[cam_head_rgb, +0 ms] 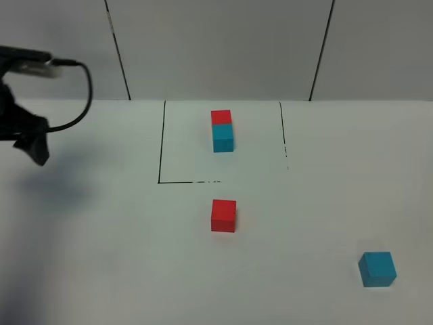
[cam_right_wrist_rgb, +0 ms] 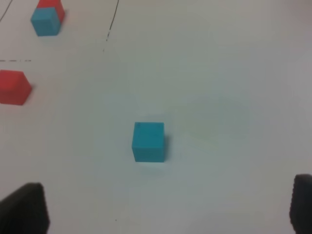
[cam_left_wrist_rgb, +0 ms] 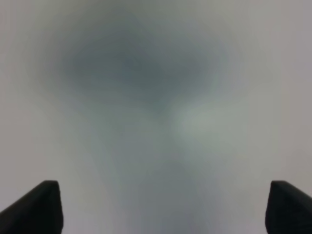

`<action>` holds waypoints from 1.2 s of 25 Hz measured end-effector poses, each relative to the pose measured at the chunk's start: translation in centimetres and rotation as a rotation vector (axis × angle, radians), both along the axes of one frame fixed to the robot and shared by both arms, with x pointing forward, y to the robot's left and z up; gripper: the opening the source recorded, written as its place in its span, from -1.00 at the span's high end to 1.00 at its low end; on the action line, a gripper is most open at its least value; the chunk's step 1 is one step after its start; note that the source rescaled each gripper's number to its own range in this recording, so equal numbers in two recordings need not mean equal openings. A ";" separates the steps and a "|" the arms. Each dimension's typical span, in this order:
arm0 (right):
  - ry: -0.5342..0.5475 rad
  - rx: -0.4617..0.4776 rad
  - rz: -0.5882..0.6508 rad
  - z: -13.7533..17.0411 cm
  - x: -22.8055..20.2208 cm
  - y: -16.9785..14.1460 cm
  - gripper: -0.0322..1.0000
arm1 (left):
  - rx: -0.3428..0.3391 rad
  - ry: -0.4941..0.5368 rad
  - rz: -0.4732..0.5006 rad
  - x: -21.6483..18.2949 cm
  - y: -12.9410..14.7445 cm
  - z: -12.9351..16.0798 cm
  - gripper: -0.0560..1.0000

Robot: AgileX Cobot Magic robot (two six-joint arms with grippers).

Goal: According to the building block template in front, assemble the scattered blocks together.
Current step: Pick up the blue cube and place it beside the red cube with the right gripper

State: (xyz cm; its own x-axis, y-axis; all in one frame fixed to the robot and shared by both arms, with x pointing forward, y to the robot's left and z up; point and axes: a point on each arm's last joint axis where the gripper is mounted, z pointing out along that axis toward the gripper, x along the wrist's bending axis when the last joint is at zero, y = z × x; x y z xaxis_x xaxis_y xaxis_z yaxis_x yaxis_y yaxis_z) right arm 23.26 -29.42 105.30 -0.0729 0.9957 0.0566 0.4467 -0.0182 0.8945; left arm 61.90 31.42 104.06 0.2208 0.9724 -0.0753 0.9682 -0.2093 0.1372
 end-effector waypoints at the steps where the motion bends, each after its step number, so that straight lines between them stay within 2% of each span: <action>1: 0.000 0.000 0.000 0.0 0.0 0.0 -1.00 | -0.012 -0.016 0.028 -1.1 0.6 0.1 -0.92; 4: 0.000 0.000 0.000 0.0 0.0 0.0 -1.00 | -0.031 -0.065 0.074 -5.2 1.0 0.7 -0.89; 8: 0.000 0.000 0.000 0.0 0.0 0.0 -1.00 | -0.071 -0.196 0.118 -11.0 0.0 3.1 -0.88; 13: 0.000 0.000 0.000 0.0 0.0 0.0 -1.00 | -0.091 -0.394 0.166 -18.7 -0.9 6.2 -0.86; 18: 0.000 0.000 0.000 0.0 0.0 0.0 -1.00 | -0.094 -0.628 0.135 -26.5 -2.0 7.9 -0.84; 21: 0.000 0.000 0.000 0.0 0.0 0.0 -1.00 | -0.096 -0.721 0.079 -30.4 -2.6 7.5 -0.83; 24: 0.000 0.000 0.000 0.0 0.0 0.0 -1.00 | -0.088 -0.771 0.041 -33.4 -2.7 6.1 -0.81; 30: 0.000 0.000 0.000 0.0 0.0 0.0 -1.00 | -0.096 -0.836 0.039 -37.4 -2.8 2.9 -0.79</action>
State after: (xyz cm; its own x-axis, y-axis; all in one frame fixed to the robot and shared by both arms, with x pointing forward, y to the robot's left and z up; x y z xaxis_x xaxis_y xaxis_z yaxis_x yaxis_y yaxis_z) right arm 23.26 -29.42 105.30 -0.0729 0.9957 0.0566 0.4467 -0.0182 0.8945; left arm 24.53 28.63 106.96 0.2067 0.9783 0.0155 0.5459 -0.1285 0.8280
